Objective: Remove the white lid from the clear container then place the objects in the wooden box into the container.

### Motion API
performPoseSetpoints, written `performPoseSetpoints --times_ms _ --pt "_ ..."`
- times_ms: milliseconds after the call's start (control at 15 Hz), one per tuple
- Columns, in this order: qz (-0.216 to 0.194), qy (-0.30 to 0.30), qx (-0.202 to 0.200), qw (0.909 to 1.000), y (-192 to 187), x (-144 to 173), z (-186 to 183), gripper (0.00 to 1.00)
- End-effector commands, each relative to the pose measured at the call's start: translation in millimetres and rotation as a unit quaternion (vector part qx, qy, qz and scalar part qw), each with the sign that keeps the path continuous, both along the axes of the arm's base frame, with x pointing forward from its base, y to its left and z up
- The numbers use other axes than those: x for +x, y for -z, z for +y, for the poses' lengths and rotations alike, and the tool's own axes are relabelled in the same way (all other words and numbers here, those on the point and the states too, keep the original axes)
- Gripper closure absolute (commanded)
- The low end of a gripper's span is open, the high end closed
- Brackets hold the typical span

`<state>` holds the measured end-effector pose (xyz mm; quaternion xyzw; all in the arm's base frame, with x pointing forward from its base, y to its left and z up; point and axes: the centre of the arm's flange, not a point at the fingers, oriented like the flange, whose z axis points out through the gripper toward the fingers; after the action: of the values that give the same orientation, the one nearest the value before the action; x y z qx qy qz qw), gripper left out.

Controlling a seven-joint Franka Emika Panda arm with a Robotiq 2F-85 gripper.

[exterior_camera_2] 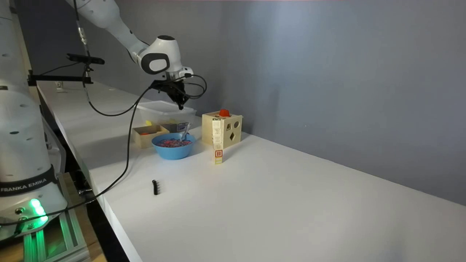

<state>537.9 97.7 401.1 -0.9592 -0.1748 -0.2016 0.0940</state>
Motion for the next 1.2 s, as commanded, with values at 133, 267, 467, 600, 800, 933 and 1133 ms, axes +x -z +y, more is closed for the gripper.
performPoseSetpoints --times_ms 133,267,467,600,800,933,1133 --pt "0.006 -0.003 -0.013 0.9999 7 -8 3 1.0" --pt "0.013 -0.004 -0.014 0.9998 10 -8 3 1.0" --pt "0.018 -0.006 -0.013 0.9997 15 -10 4 1.0" --pt "0.022 -0.013 -0.012 0.9996 18 -10 6 1.0" --pt "0.033 -0.023 -0.011 0.9991 24 -10 11 1.0" --pt "0.036 -0.037 -0.008 0.9986 25 -10 13 1.0" --pt "0.029 -0.055 -0.008 0.9981 25 -9 16 1.0"
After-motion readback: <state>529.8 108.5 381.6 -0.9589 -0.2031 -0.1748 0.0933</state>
